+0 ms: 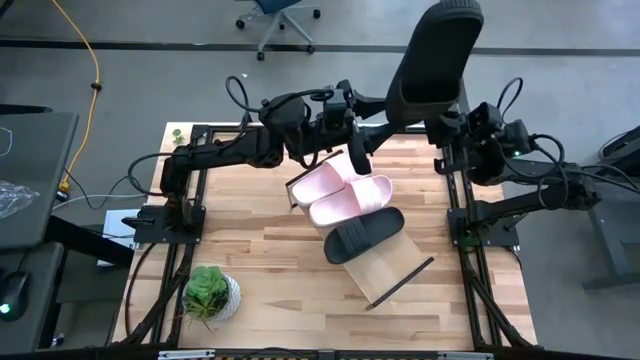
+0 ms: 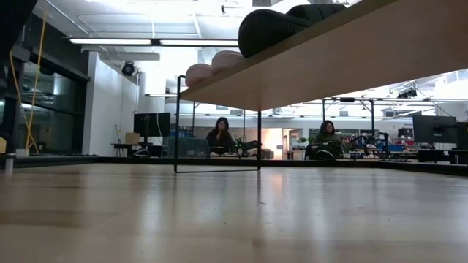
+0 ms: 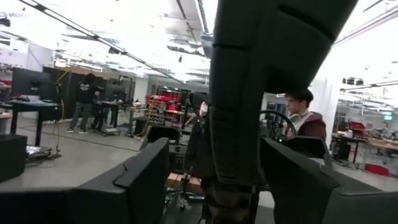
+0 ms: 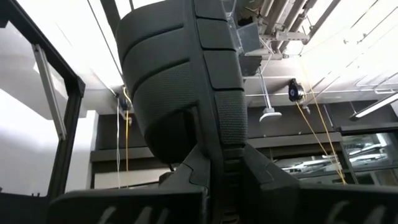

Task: Pick and place slides into the shelf
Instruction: Put the black slide on the shelf

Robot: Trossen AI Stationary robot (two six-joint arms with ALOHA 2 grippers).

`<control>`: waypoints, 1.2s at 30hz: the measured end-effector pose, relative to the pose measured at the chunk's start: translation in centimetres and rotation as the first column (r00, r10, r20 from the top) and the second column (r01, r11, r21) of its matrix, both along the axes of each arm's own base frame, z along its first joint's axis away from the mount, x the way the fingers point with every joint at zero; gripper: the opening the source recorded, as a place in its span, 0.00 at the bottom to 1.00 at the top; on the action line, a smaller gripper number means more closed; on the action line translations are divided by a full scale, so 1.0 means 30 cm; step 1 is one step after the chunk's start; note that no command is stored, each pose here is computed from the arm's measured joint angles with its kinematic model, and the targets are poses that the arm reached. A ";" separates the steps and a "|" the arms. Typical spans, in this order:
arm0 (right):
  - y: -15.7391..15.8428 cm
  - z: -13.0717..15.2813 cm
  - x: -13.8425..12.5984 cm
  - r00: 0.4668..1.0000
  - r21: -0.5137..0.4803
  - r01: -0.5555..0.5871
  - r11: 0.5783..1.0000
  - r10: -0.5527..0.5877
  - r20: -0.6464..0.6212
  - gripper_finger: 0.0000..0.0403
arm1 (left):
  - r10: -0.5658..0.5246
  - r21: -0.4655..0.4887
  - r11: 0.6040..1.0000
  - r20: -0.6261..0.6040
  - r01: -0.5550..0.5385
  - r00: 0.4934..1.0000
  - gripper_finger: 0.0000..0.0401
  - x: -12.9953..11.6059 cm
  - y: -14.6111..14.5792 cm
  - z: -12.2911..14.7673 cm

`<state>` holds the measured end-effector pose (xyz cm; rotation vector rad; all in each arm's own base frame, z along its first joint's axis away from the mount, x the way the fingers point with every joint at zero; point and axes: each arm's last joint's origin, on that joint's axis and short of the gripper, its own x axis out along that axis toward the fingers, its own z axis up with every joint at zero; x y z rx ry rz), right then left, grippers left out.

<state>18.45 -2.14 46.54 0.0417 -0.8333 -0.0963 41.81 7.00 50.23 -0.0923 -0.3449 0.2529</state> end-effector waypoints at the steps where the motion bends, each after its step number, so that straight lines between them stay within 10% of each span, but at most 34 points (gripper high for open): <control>1: 0.000 0.000 0.002 1.000 0.001 -0.001 1.000 0.001 0.004 0.03 | -0.004 0.004 1.000 -0.001 0.004 1.000 0.58 0.000 0.000 0.000; 18: -0.001 -0.005 0.018 1.000 -0.002 -0.019 1.000 0.019 0.012 0.03 | -0.038 0.031 0.999 -0.005 0.038 0.999 0.08 0.001 -0.004 0.001; 36: 0.000 -0.005 0.018 0.999 0.001 -0.030 1.000 0.030 0.014 0.16 | -0.033 0.039 0.999 -0.007 0.033 0.999 0.07 0.000 -0.004 0.001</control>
